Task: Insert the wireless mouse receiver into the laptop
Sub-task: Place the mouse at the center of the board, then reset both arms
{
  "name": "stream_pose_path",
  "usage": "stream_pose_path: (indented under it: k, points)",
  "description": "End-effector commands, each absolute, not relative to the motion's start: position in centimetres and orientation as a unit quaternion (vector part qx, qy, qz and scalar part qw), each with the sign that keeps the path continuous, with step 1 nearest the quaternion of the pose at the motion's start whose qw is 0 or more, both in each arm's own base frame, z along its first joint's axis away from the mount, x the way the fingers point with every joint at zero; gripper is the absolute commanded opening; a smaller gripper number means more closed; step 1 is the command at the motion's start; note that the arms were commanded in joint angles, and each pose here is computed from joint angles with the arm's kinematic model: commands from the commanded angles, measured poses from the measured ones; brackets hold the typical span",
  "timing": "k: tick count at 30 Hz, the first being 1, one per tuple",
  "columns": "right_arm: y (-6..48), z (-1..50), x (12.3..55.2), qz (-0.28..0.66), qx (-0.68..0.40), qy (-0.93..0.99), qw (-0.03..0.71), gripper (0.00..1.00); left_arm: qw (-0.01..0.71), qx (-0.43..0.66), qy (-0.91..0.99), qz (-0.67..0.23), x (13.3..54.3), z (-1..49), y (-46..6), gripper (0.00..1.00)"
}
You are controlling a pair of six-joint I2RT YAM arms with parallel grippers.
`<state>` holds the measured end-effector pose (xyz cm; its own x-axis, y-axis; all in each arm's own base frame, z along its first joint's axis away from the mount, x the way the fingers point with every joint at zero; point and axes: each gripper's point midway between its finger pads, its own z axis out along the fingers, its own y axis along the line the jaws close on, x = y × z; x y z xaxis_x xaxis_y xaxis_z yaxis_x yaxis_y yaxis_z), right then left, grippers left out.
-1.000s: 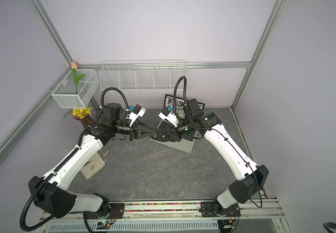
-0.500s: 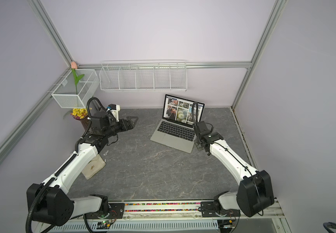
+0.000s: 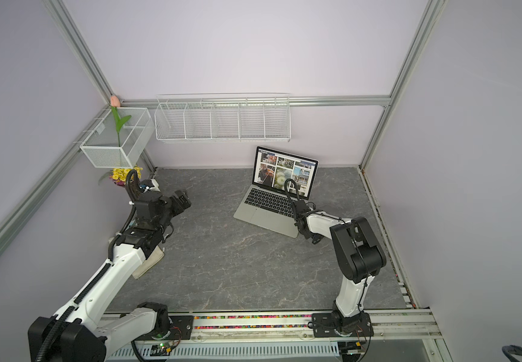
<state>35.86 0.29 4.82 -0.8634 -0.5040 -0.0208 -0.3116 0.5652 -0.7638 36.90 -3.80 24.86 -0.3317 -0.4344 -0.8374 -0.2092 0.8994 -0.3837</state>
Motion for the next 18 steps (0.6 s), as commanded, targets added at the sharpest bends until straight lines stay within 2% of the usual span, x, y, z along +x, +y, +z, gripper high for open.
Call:
stream_pose_path:
  k: [1, 7, 8, 12, 16, 18]
  points:
    - [1.8, 3.2, 35.2, -0.356, -0.25, 0.895, 0.1, 0.51, 0.543, -0.232, 0.805, -0.068, 36.0, 24.3, -1.8, 1.0]
    - [5.8, 4.8, 33.7, -0.218, -0.268, 0.933, 0.102, 0.94, 0.548, -0.255, 0.796, -0.021, 34.5, 24.1, 0.8, 1.0]
    - [6.2, 5.7, 33.5, -0.203, -0.27, 0.935, 0.107, 0.89, 0.549, -0.258, 0.795, -0.008, 34.2, 23.9, 1.3, 1.0]
    - [8.7, 10.9, 33.1, -0.109, -0.264, 0.941, 0.183, 0.89, 0.548, -0.287, 0.782, 0.076, 32.2, 22.2, 4.3, 1.0]
    - [6.8, 17.0, 35.8, -0.06, -0.13, 0.911, 0.386, 0.89, 0.549, -0.28, 0.772, 0.154, 31.0, 19.5, 6.3, 0.99]
    - [4.4, 17.5, 36.3, -0.048, -0.069, 0.88, 0.467, 0.89, 0.552, -0.25, 0.777, 0.171, 31.4, 17.9, 6.2, 1.0]
